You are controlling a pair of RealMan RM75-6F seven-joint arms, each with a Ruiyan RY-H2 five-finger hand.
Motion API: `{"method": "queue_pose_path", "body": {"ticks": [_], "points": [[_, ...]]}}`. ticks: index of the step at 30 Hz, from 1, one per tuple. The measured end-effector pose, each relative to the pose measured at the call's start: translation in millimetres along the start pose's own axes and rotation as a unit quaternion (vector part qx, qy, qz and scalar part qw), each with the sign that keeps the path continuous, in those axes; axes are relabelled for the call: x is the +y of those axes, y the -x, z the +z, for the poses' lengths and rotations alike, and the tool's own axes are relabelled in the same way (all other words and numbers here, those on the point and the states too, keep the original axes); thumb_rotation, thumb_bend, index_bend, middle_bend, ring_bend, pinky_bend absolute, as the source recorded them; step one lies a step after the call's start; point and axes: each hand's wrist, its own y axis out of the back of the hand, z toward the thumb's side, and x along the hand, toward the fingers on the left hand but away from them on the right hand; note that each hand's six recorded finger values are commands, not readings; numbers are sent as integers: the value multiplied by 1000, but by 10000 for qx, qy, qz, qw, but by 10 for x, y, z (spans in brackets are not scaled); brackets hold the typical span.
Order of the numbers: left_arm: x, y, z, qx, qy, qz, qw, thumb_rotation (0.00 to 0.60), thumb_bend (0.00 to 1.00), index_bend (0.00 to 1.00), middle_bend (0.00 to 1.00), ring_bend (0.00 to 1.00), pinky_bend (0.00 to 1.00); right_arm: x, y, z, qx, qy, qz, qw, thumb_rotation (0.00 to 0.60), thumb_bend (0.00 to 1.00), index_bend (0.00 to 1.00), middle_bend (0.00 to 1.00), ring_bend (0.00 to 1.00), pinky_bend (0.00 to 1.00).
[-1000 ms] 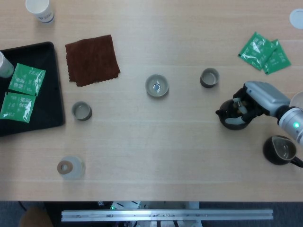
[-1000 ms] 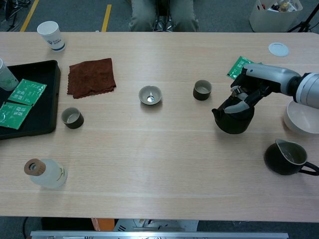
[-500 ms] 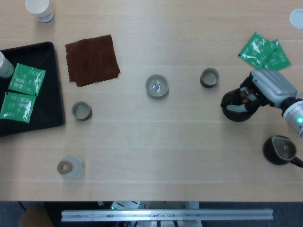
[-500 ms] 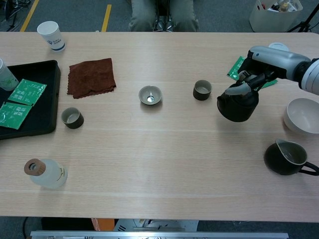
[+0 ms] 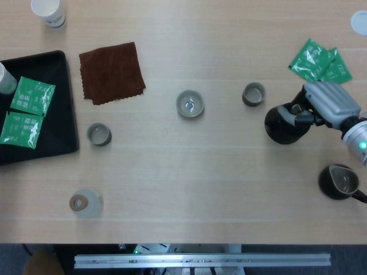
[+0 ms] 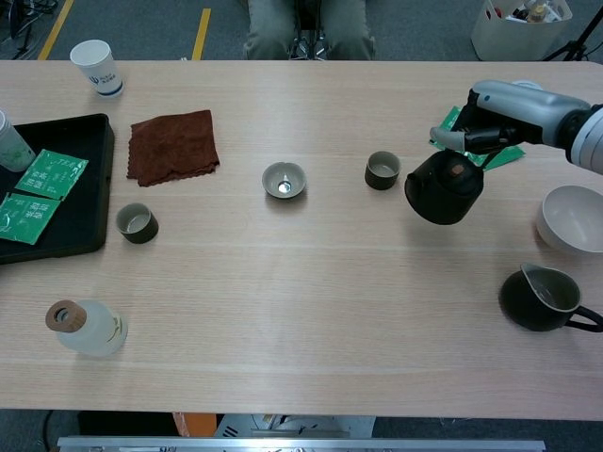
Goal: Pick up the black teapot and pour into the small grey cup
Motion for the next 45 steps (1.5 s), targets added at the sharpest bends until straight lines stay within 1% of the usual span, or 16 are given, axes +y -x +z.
{"method": "queue_pose_path", "body": {"ticks": [5,9,13,20,27,33,45], "points": [[1,2,0,-15,6,-7,10000,600,294,218,232,166,82,35,0,19,9,-86,-68,9999,198,521,974,1000,1000,287],[2,5,5,-37,17,-3,10000,600,294,219,232,166,82,83,8,20,5,-196,-130,9997,245,633,974,1000,1000,287],[9,7,15,-67,34,8,10000,600,294,219,232,166,82,159,23,34,8,-371,-220,9991,289,676,974,1000,1000,287],[15,15,19,-86,48,32,9999,600,294,219,233,166,82,287,59,78,20,-707,-352,9969,292,676,974,1000,1000,287],[23,20,25,-107,59,51,9999,600,293,219,234,166,82,377,148,86,-34,-1231,-475,9913,295,675,974,1000,1000,287],[26,41,11,-82,70,65,9999,600,294,219,235,166,82,430,261,56,-138,-1332,-577,9893,293,672,974,1000,998,287],[26,54,3,-72,79,99,9999,600,293,219,238,166,82,453,463,6,-277,-1529,-690,9854,295,648,974,1000,998,287]]}}
